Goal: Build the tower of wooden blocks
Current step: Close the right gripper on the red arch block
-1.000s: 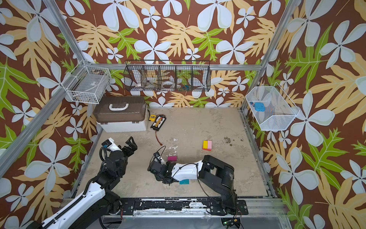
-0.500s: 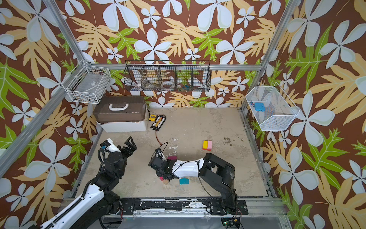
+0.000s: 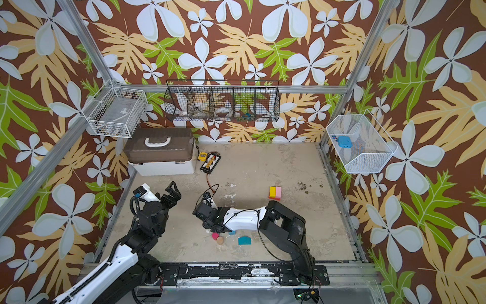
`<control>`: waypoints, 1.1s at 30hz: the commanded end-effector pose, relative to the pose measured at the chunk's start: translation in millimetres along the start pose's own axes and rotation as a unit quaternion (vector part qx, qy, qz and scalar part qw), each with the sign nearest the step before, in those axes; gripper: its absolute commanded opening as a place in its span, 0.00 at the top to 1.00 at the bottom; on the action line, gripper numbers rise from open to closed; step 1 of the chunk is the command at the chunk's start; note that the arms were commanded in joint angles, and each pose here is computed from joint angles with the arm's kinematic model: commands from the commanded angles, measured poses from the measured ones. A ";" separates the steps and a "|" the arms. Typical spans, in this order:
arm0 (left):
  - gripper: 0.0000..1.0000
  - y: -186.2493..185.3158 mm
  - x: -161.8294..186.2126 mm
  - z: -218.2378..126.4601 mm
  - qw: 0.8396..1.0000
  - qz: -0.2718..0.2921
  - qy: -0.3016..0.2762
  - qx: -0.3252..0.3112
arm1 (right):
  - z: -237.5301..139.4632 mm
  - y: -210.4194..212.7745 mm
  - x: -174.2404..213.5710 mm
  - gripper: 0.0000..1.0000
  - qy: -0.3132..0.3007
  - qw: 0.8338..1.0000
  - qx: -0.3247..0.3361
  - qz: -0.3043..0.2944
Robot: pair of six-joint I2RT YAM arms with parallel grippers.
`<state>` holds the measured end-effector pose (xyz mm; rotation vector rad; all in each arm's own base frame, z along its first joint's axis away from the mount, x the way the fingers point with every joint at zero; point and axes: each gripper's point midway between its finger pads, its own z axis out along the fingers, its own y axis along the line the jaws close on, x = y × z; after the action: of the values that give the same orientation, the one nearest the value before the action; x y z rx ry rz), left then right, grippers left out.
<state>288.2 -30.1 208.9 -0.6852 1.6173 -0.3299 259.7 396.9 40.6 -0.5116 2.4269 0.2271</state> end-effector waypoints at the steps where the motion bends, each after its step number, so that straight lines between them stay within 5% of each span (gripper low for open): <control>1: 0.00 -2.3 -2.6 -0.4 1.000 -0.011 -0.008 0.009 | -1.3 -3.4 -0.5 0.67 0.000 1.000 0.013 -0.008; 23: 0.00 -4.0 -0.8 0.7 1.000 -0.009 -0.002 0.010 | 0.3 -5.5 1.9 0.86 0.002 1.000 0.019 -0.005; 33: 0.00 -4.2 2.3 2.7 1.000 -0.010 0.001 0.011 | -33.8 -14.4 -17.5 0.94 -0.030 1.000 0.010 0.002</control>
<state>289.8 -33.2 205.5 -0.6824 1.6264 -0.3449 257.8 385.2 65.3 -0.4894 2.4036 0.2263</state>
